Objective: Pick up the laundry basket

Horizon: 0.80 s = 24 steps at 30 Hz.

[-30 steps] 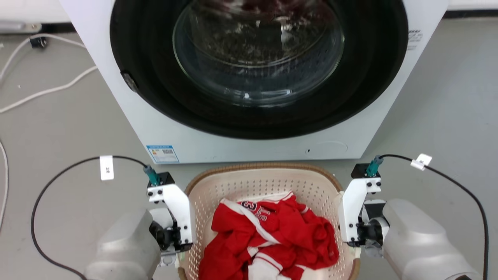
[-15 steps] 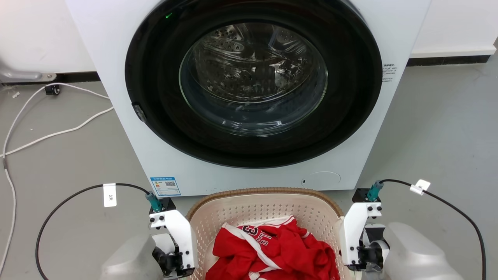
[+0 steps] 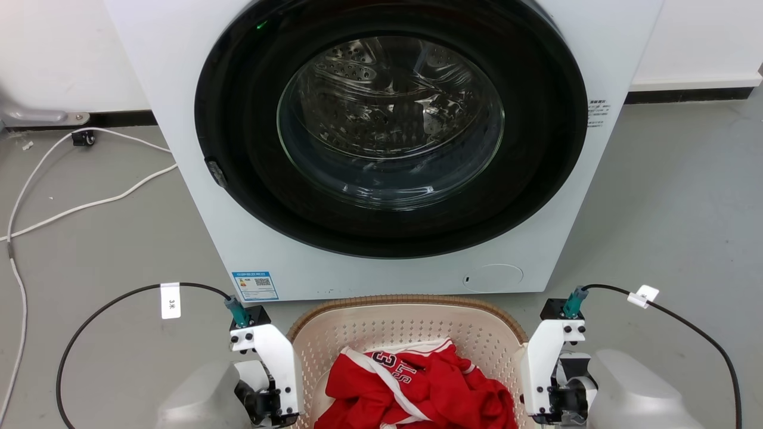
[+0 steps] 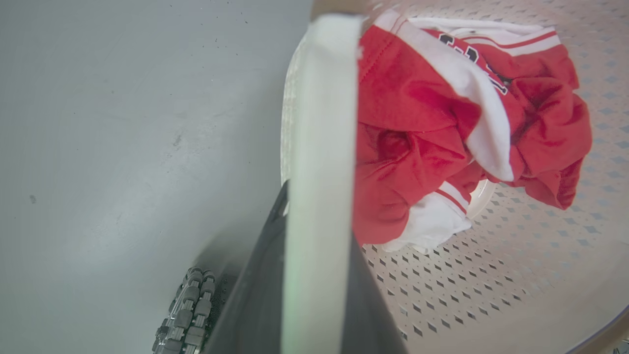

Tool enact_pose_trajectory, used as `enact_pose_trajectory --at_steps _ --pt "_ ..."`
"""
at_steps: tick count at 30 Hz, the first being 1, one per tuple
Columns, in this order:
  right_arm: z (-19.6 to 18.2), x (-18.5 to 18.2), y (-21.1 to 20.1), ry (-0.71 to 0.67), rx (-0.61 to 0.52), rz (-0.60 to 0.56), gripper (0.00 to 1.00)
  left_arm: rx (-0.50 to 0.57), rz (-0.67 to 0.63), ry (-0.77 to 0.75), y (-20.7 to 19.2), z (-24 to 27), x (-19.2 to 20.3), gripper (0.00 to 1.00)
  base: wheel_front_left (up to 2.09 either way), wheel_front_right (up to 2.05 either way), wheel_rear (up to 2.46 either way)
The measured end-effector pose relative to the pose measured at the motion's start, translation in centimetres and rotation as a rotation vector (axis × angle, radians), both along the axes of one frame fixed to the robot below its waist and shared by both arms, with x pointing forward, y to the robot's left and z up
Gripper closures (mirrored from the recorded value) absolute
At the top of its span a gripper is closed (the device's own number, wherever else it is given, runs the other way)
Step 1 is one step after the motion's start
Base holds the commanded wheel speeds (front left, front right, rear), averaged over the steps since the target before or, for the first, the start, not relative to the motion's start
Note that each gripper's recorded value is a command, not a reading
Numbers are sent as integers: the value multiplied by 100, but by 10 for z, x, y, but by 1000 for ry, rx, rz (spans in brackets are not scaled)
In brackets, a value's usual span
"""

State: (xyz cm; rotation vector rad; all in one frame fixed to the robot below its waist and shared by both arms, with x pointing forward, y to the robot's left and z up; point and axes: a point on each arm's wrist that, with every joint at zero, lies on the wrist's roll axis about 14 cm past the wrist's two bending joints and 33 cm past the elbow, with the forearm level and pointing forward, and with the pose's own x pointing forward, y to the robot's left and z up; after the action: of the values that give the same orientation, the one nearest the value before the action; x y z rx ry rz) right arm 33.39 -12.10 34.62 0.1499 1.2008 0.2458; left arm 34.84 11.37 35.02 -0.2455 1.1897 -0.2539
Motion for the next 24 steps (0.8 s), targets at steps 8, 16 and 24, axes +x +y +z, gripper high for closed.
enact_pose_trajectory --at_steps 8,16,24 --pt "-1 -2 -1 8 -4 2 100 0 -2 2 -1 0 -1 100 0 0 0" --pt "-2 -3 -2 13 -3 -4 100 -2 -5 2 -3 -1 0 100 0 0 0" --pt "-3 -3 -2 14 -2 -7 100 0 -9 3 -3 -2 0 100 0 0 0"
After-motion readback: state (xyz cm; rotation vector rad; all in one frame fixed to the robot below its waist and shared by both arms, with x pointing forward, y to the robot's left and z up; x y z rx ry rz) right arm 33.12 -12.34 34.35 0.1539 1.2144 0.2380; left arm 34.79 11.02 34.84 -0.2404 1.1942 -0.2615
